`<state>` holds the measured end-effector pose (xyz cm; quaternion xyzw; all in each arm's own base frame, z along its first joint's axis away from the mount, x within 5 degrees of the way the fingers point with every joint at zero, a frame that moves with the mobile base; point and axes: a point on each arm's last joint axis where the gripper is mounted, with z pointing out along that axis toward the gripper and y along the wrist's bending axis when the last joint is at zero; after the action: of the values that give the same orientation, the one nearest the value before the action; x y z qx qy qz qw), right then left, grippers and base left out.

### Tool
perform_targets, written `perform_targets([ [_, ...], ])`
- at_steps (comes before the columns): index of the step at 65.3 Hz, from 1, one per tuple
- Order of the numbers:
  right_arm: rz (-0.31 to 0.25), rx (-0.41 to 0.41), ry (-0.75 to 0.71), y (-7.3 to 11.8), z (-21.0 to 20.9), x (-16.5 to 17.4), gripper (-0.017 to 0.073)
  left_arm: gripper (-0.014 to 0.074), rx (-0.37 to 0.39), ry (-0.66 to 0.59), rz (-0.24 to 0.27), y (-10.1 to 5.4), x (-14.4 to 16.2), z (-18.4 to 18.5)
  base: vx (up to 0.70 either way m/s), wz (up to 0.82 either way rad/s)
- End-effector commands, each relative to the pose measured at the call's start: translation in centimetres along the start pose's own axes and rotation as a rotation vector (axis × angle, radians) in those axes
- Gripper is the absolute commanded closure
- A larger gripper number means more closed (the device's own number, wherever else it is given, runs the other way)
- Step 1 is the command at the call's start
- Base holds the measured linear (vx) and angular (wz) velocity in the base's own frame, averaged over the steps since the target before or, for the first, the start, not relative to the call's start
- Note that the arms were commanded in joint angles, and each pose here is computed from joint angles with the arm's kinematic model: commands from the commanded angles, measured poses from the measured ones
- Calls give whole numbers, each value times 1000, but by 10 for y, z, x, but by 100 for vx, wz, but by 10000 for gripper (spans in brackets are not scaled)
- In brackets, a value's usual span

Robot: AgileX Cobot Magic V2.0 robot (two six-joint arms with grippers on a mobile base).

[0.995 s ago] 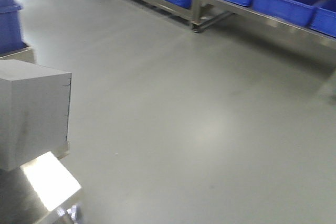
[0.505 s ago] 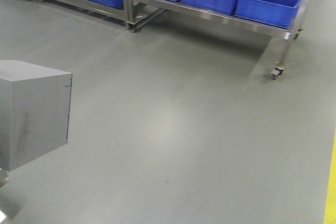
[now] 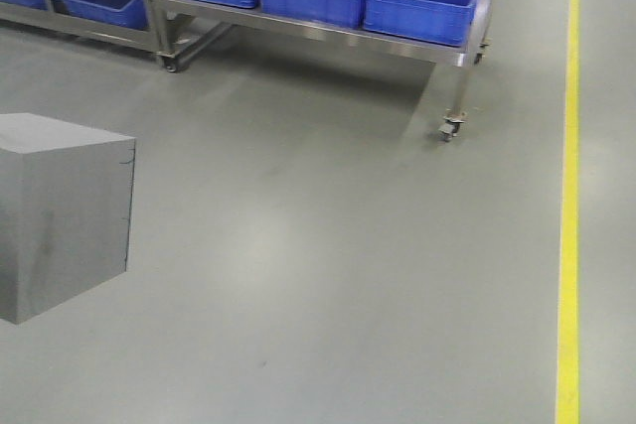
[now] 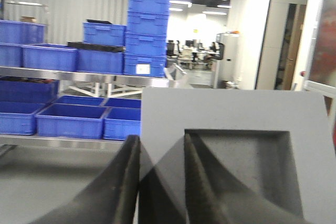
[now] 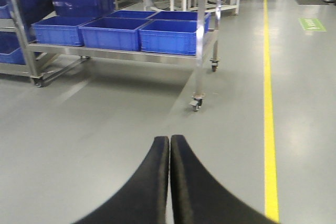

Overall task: Sort gray base to blue bin
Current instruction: 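Drive away from the table carrying the gray block in the left gripper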

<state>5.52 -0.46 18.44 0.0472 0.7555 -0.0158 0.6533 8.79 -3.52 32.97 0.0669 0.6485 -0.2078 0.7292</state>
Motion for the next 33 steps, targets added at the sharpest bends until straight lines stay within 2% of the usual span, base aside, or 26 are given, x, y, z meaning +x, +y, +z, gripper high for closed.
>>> perform_targets([
  [1, -14, 0, -75, 0, 0, -6, 564, 600, 28, -130, -14, -4, -19, -1, 12, -32],
  [33, -14, 0, -75, 0, 0, -6, 564, 600, 28, -130, -14, -4, -19, -1, 14, -30],
])
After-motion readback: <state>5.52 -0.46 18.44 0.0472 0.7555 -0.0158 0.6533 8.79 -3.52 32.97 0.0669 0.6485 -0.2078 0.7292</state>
